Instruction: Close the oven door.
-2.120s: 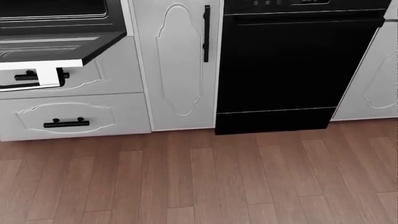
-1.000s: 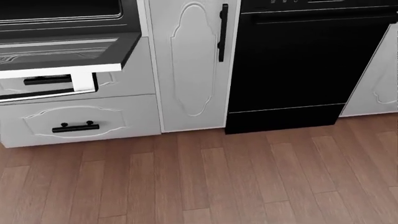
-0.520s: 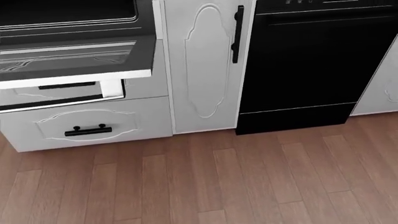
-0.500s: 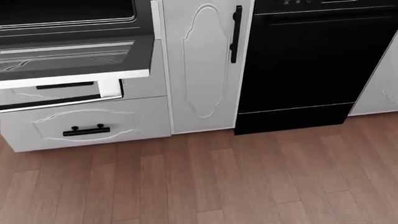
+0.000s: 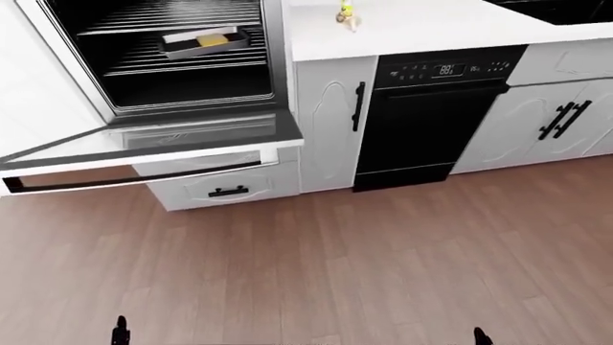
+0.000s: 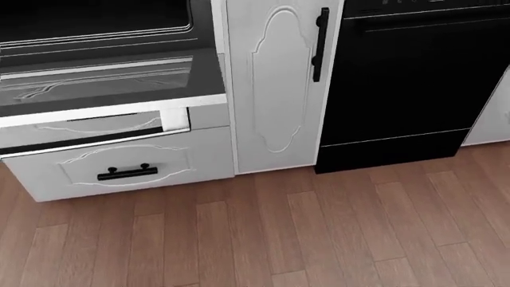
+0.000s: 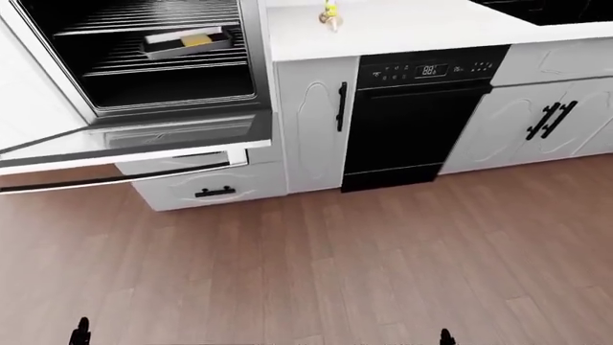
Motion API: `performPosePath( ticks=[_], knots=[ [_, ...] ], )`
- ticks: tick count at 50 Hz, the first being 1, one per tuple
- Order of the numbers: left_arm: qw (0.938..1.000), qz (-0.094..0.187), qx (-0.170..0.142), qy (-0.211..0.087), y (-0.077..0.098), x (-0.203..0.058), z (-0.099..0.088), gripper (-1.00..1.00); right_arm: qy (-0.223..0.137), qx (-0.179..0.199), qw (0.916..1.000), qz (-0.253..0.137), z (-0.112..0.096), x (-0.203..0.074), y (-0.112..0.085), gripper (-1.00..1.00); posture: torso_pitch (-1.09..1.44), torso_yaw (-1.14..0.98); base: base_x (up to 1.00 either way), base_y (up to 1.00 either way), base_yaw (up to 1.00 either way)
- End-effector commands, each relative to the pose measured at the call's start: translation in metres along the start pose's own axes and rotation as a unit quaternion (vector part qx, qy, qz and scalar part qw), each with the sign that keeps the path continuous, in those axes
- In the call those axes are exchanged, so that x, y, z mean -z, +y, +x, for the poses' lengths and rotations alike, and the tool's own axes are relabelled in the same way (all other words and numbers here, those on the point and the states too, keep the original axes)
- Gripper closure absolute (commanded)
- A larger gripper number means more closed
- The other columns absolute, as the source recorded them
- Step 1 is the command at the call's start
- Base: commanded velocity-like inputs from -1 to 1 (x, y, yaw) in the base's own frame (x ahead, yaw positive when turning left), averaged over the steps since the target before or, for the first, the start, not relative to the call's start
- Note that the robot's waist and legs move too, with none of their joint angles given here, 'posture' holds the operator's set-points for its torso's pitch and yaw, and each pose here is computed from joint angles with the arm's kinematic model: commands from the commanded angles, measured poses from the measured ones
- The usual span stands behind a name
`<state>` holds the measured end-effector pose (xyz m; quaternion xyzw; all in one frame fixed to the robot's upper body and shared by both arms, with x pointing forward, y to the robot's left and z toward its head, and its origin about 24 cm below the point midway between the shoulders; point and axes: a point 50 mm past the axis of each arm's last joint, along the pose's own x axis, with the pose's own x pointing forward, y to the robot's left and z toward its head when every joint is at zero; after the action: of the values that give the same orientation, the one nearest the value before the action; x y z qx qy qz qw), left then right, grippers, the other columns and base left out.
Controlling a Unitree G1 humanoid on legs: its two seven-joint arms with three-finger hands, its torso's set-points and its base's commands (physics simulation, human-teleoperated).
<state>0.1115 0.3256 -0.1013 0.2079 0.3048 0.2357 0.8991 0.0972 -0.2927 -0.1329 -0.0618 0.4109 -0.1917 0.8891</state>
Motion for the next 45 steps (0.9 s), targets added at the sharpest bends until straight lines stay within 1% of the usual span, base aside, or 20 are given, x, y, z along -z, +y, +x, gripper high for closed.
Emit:
performPosePath(
  ticks=[1, 9, 14, 45],
  knots=[
    [0.9997, -0.003, -0.017, -0.017, 0.0061, -0.0076, 0.0047, -1.00, -0.030, 0.018, 0.9994, 0.000, 0.0033, -0.0126, -0.0098, -1.00, 0.00, 0.00, 0.00, 0.20, 0.00],
    [0.9997, -0.002, -0.015, -0.020, 0.0057, -0.0078, 0.0044, -1.00, -0.026, 0.017, 0.9995, 0.001, 0.0029, -0.0108, -0.0081, -1.00, 0.00, 0.00, 0.00, 0.20, 0.00],
    [0.9996, -0.006, -0.016, -0.021, 0.0063, -0.0080, 0.0045, -1.00, -0.026, 0.015, 0.9995, 0.000, 0.0030, -0.0109, -0.0070, -1.00, 0.00, 0.00, 0.00, 0.20, 0.00],
    [0.9996, -0.007, -0.016, -0.022, 0.0064, -0.0083, 0.0046, -1.00, -0.023, 0.016, 0.9996, 0.001, 0.0024, -0.0094, -0.0079, -1.00, 0.00, 0.00, 0.00, 0.19, 0.00]
  ],
)
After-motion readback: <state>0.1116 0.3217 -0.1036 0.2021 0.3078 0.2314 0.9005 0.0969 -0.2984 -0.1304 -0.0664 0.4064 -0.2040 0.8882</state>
